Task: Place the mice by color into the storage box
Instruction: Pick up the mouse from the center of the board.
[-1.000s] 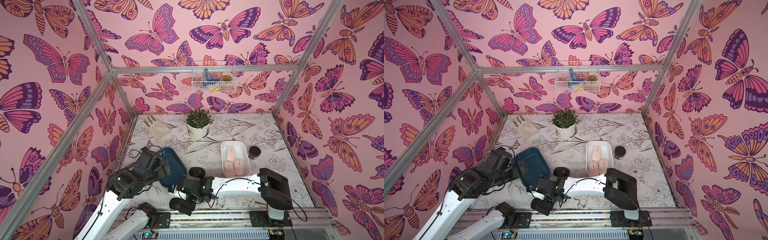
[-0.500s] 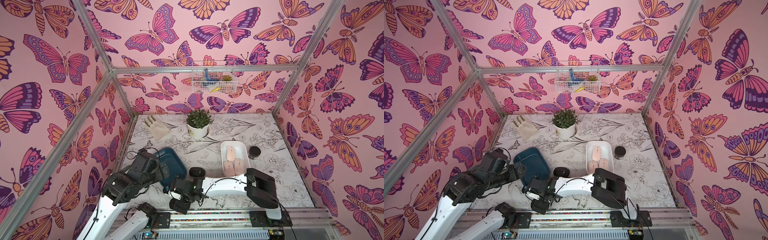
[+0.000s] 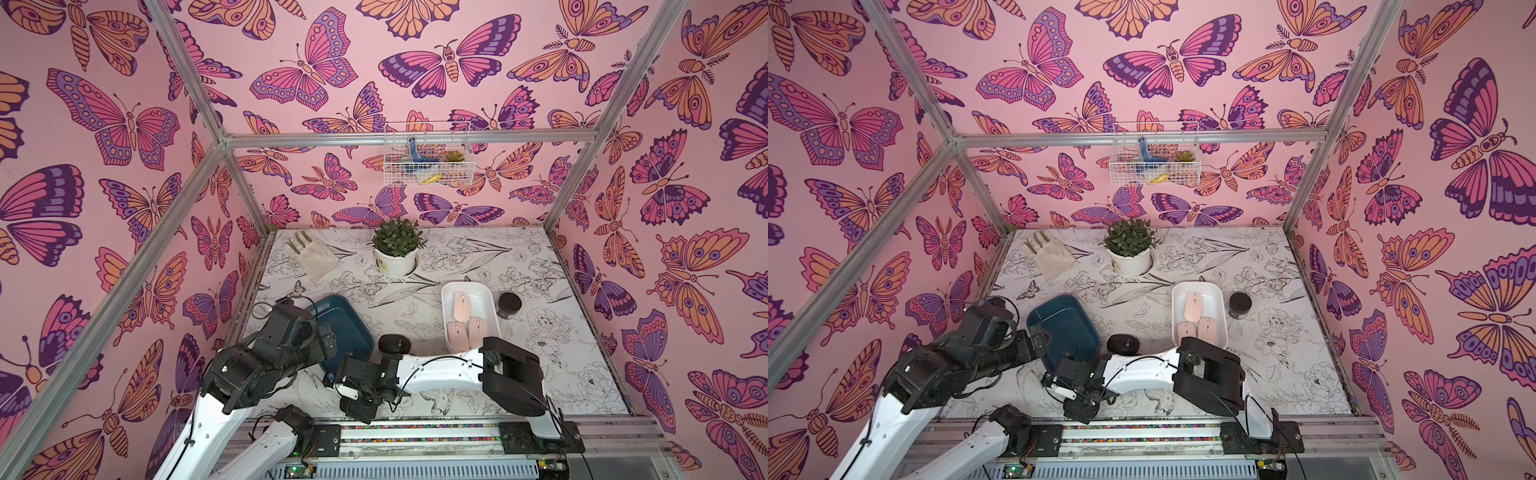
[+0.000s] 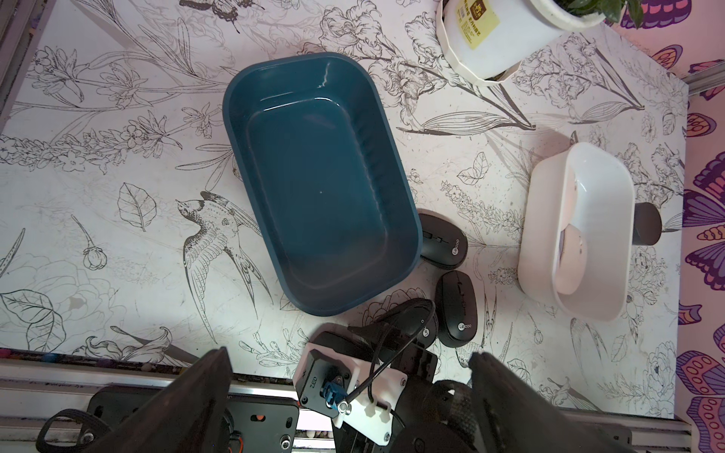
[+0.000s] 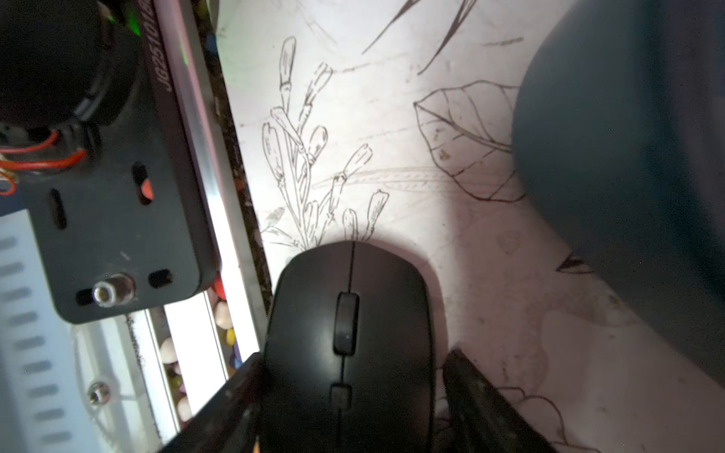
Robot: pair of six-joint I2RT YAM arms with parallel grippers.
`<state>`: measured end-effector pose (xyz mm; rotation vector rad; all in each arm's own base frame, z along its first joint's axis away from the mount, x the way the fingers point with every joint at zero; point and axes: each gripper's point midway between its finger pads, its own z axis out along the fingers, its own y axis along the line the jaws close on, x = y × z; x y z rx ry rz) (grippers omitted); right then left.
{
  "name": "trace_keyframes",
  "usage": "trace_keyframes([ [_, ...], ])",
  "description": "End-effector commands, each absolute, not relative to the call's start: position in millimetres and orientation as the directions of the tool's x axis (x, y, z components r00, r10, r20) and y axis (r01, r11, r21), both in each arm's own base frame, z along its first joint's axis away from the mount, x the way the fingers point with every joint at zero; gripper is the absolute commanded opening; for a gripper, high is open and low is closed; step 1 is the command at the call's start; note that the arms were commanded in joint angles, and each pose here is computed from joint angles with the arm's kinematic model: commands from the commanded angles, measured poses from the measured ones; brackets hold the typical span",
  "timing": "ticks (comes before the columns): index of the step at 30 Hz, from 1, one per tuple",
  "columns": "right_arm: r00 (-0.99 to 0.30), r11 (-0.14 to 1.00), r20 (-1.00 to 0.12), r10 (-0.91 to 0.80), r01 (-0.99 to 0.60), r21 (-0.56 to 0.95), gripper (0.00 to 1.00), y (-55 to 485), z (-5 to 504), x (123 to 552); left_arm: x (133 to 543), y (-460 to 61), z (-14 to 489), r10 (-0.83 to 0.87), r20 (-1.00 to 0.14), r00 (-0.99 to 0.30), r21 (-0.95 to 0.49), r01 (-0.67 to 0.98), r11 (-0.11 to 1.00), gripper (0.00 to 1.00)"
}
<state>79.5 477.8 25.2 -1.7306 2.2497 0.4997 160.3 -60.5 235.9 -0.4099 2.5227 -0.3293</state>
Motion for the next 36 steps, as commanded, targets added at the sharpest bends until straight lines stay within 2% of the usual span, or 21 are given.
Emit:
trace_keyframes([
  [1,-0.262,0.242,-0.383,-0.886,-0.965,0.099,0.66,478.5,19.2,82.2,155.7,-55.4,239.8,-0.342,-0.493,-0.8,-0.3,-0.213,0.93,1.0],
  [3,-0.265,0.242,-0.38,-0.886,-0.964,0.108,0.59,479.3,17.8,80.9,156.0,-55.2,240.1,-0.343,-0.495,-0.798,-0.3,-0.213,0.93,1.0],
  [10,-0.273,0.243,-0.388,-0.88,-0.962,0.124,0.54,481.2,18.7,79.2,156.3,-55.2,240.5,-0.338,-0.497,-0.799,-0.298,-0.209,0.931,1.0],
  [13,-0.272,0.241,-0.403,-0.874,-0.962,0.129,0.49,483.6,24.2,78.5,156.3,-54.9,241.1,-0.336,-0.499,-0.799,-0.296,-0.207,0.933,1.0],
  [22,-0.293,0.246,-0.474,-0.83,-0.956,0.161,0.45,487.5,58.4,76.3,157.6,-54.4,246.2,-0.335,-0.512,-0.791,-0.3,-0.201,0.933,1.0],
  [30,-0.36,0.277,-0.521,-0.774,-0.932,0.233,0.43,484.6,85.5,70.3,160.5,-55.1,254.9,-0.337,-0.529,-0.779,-0.31,-0.192,0.931,1.0],
  [36,-0.449,0.333,-0.564,-0.693,-0.893,0.302,0.4,479.0,119.4,83.9,165.0,-53.6,261.0,-0.344,-0.546,-0.764,-0.31,-0.197,0.93,1.0],
])
